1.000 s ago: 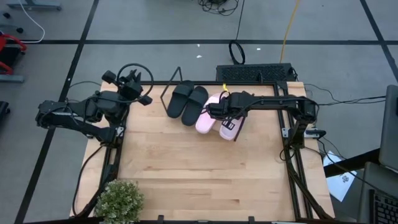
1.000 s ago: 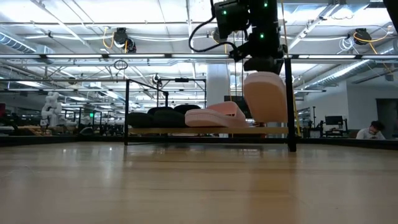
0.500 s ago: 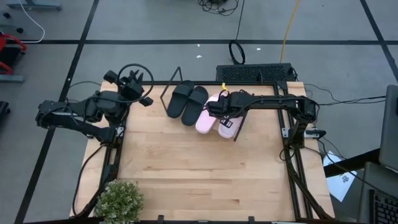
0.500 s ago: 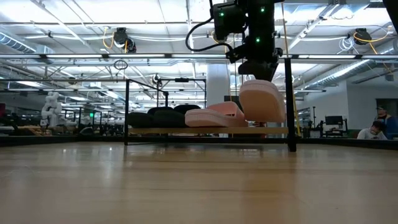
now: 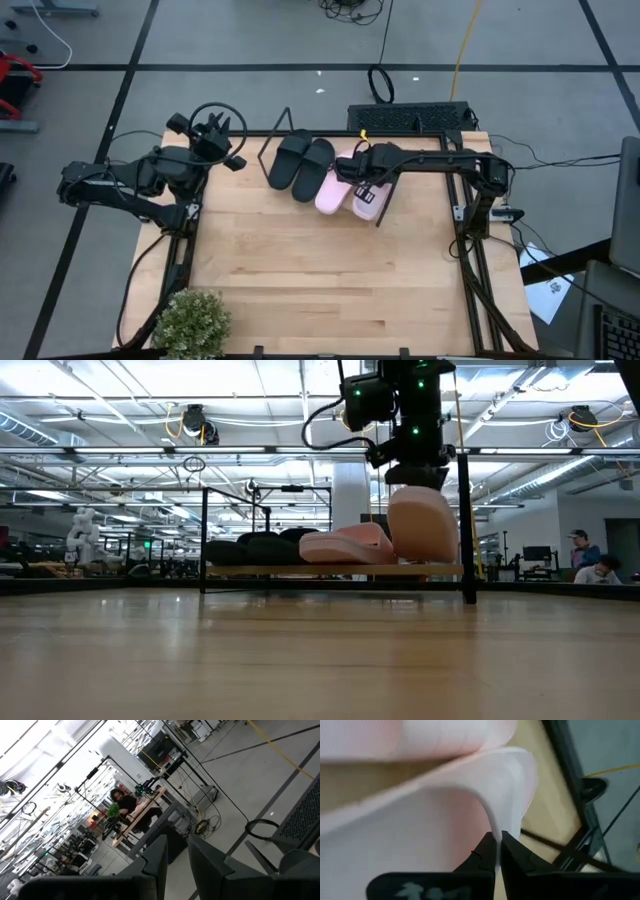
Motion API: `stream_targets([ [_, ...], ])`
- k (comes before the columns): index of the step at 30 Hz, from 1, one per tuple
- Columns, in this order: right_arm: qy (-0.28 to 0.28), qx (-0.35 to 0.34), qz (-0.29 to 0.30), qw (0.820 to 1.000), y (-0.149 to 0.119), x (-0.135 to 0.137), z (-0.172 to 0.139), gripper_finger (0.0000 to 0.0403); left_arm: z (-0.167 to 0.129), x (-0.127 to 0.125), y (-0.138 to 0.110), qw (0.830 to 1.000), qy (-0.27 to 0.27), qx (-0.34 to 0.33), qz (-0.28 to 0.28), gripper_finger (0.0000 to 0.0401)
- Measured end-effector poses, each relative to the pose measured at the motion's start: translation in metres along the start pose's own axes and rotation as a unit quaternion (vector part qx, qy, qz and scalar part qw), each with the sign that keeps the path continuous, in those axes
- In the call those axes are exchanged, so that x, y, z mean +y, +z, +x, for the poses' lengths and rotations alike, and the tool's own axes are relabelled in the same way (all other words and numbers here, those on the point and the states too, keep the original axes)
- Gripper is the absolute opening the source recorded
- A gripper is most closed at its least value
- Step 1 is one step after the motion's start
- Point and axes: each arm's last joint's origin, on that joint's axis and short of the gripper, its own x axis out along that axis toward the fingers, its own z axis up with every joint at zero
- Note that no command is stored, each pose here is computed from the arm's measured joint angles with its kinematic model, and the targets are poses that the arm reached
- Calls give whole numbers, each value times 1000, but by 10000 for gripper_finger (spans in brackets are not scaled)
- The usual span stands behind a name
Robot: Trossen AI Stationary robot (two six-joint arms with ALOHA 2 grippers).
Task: Pick and place slides into the shelf
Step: Put the pink slides on the shelf
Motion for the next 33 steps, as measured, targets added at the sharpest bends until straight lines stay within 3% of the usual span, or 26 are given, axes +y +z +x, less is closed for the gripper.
stream_targets([
  [33, 5, 1, 0, 1000, -3, 7, 12, 0, 0, 0, 0, 1000, 0, 0, 1, 86],
])
